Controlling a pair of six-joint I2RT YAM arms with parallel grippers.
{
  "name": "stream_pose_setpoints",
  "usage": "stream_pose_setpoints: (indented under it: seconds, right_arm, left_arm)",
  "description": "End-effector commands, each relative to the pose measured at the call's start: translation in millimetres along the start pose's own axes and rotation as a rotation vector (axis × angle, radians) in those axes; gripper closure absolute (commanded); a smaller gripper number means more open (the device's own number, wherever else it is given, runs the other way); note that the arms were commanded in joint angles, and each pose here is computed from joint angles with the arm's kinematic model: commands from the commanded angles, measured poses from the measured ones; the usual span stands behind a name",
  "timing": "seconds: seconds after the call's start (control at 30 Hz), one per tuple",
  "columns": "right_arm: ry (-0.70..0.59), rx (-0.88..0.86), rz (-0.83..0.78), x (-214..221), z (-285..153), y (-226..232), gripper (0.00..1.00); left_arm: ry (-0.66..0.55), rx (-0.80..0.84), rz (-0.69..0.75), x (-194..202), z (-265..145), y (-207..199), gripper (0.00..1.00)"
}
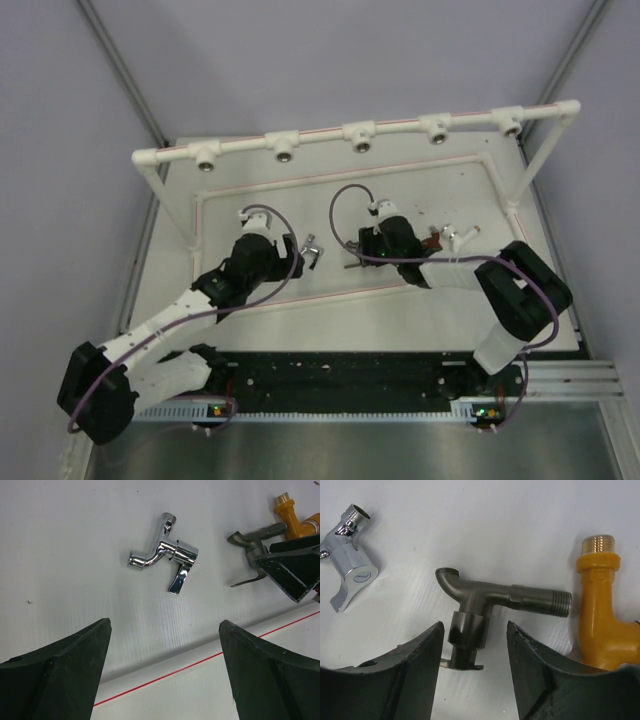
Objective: Install the water faucets
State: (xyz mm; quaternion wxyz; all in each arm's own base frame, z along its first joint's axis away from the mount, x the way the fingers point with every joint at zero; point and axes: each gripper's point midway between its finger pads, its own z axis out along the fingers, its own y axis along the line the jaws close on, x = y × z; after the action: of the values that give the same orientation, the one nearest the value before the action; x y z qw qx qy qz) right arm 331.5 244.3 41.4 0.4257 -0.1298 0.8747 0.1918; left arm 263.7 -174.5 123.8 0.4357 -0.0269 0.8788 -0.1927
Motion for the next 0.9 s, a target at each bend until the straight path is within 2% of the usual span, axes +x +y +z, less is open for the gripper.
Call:
stream_pose_setpoints:
  seconds: [0.0,0.23,0.4,0.6,0.7,0.87]
  right_arm:
    - [-0.074,0.015,-0.098,-23.4,12.8,11.6,0.46]
    - [0.006,0.091,-0.185,-1.6,25.3,10.5,0.51]
    - [0.023,0.092,-0.236,-0.2,21.3,14.1,0.65]
    - [-0.05,-0.089,-0.351,-31.4,-17.0,45.0,0.92]
    - [-0.11,-0.234,-0.434,-50.4,-50.2,69.6,1.0]
    - [-0.207,-0.481,-0.492,-66.3,-102.4,112.2,1.0]
  left_arm:
    - [-0.043,-0.001,-0.022,-7.2,-2.6,0.4,0.05]
    - [-0.058,-0.004,-0.031,-6.3,-5.5,3.8,0.03]
    - [-0.063,-0.011,-0.024,-6.3,-5.5,6.9,0.02]
    - [-0.104,0.038,-0.022,-23.5,-16.8,5.2,0.02]
    - [-0.126,0.139,-0.049,-41.6,-27.2,-3.5,0.02]
    - [-0.071,0.404,-0.109,-59.7,-44.7,-40.1,0.04]
